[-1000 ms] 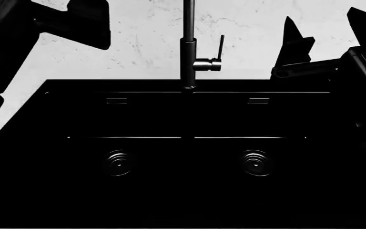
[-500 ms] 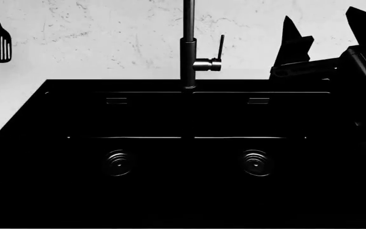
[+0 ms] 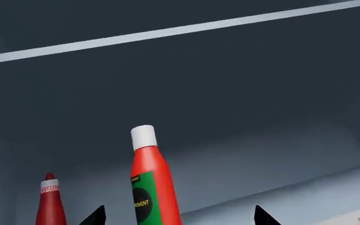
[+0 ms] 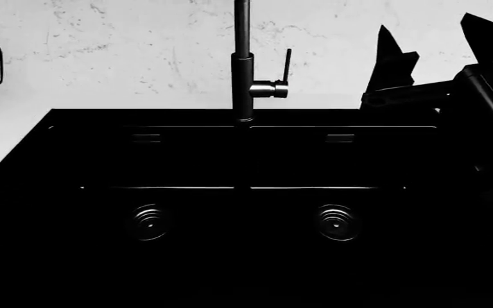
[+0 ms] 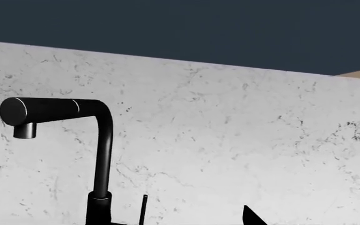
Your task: Pick the scallop from the plate and place it on the cutting board. Then pick the condiment bottle from the cabinet and place it next to the cutting board.
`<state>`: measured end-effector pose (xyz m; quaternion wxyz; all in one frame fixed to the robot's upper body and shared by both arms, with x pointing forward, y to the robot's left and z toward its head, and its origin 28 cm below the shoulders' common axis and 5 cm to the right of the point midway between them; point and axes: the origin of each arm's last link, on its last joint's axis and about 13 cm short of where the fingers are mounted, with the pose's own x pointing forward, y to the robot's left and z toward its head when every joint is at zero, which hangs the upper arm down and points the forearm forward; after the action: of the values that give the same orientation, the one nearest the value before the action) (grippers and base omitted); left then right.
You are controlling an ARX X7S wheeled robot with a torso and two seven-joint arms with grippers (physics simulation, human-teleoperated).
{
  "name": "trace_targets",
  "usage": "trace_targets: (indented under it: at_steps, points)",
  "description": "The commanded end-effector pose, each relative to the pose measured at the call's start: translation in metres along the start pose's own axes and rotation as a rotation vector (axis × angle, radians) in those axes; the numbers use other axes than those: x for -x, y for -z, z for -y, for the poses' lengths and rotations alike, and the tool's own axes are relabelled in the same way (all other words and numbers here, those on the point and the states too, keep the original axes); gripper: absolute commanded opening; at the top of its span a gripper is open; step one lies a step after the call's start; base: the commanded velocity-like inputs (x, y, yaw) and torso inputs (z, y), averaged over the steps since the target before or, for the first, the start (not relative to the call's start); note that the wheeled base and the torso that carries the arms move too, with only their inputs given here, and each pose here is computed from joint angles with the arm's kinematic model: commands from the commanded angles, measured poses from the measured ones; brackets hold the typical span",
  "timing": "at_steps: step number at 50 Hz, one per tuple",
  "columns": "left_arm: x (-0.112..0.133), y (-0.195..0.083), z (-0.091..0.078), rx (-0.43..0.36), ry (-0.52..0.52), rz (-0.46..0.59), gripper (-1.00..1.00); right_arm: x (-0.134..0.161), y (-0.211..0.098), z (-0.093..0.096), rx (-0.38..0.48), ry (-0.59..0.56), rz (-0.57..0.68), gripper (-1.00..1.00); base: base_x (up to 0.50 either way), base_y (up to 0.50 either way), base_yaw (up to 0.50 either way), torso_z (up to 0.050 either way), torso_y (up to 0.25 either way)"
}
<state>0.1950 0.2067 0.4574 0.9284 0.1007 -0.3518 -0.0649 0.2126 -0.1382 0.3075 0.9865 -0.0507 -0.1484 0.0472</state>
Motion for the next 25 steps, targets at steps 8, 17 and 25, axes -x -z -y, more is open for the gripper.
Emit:
trace_targets:
  at_steps: [8,17,25]
  points:
    - [-0.0089,-0.0111,-0.0048,-0.009,-0.051,0.0,1.0,0.0002,0.0019,-0.0014,0.022,-0.014,-0.011,1.0,0.0,0.0,0.0,0.0,0.0]
    - [-0.0099,-0.013,-0.005,-0.013,-0.053,0.005,1.0,0.0001,-0.0003,-0.0008,0.005,-0.007,-0.004,1.0,0.08,-0.05,0.0,0.0,0.0]
    - [-0.011,-0.0137,-0.0056,-0.021,-0.052,0.002,1.0,0.0007,-0.0004,-0.0015,0.023,-0.013,-0.007,1.0,0.07,-0.02,0.0,0.0,0.0]
